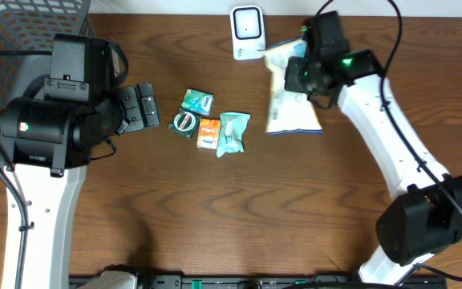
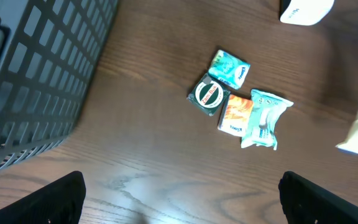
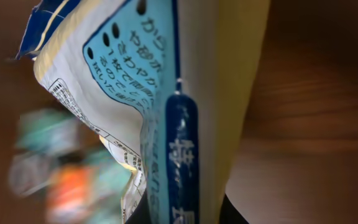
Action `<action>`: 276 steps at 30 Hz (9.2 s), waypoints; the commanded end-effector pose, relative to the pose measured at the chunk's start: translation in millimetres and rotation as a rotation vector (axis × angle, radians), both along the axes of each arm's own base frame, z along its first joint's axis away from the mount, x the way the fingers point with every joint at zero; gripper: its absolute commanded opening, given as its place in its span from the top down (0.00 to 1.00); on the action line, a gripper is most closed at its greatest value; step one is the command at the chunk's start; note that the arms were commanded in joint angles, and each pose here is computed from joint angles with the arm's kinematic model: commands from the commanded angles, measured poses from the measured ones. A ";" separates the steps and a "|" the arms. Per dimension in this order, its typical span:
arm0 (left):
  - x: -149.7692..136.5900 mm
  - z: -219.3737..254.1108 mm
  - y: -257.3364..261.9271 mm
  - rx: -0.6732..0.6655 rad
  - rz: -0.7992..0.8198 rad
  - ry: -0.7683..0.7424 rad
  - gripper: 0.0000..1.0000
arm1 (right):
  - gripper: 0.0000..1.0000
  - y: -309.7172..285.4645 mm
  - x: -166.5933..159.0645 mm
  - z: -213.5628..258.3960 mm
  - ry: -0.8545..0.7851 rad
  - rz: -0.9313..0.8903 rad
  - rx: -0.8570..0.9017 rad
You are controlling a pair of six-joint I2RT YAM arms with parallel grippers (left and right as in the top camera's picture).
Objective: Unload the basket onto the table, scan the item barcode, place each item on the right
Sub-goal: 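Hold the white bag up under the white scanner, then lower the bag flipped onto the table and open the right gripper, then grasp the flipped bag's top edge with the right gripper, then hold the bag's printed side under the scanner, then carry the bag to the right table edge and release it, then move the right gripper to the light green tissue pack and grasp it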
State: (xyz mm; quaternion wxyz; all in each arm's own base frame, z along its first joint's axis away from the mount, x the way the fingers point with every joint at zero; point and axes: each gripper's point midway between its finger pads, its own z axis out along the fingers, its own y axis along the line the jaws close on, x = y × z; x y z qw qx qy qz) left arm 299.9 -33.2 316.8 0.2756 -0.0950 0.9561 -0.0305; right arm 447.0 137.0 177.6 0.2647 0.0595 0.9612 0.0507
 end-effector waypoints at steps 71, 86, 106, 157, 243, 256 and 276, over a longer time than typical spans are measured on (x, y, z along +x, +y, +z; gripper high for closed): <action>-1.5 -1.8 0.1 -0.007 0.004 0.008 0.03 | 0.99 4.9 -63.3 -138.6 0.550 0.295 0.177; -1.5 -1.8 0.1 -0.007 0.004 0.008 0.02 | 0.18 -32.4 -17.1 -101.8 0.406 0.331 0.014; -1.5 -1.8 0.1 -0.007 0.004 0.008 0.02 | 0.87 1.5 -80.9 -185.2 0.549 0.455 0.260; -1.5 -1.8 0.1 -0.007 0.004 0.008 0.02 | 0.99 23.3 201.1 53.1 -0.646 0.126 0.495; -1.5 -1.8 0.1 -0.007 0.004 0.008 0.02 | 0.01 116.5 -67.4 -151.5 0.427 0.221 0.210; -1.5 -1.8 0.1 -0.007 0.004 0.008 0.02 | 0.15 55.7 -77.6 -177.0 0.433 0.091 -0.073; -1.5 -1.8 0.1 -0.007 0.004 0.008 0.02 | 0.27 67.5 -74.2 -113.4 0.397 0.383 -0.199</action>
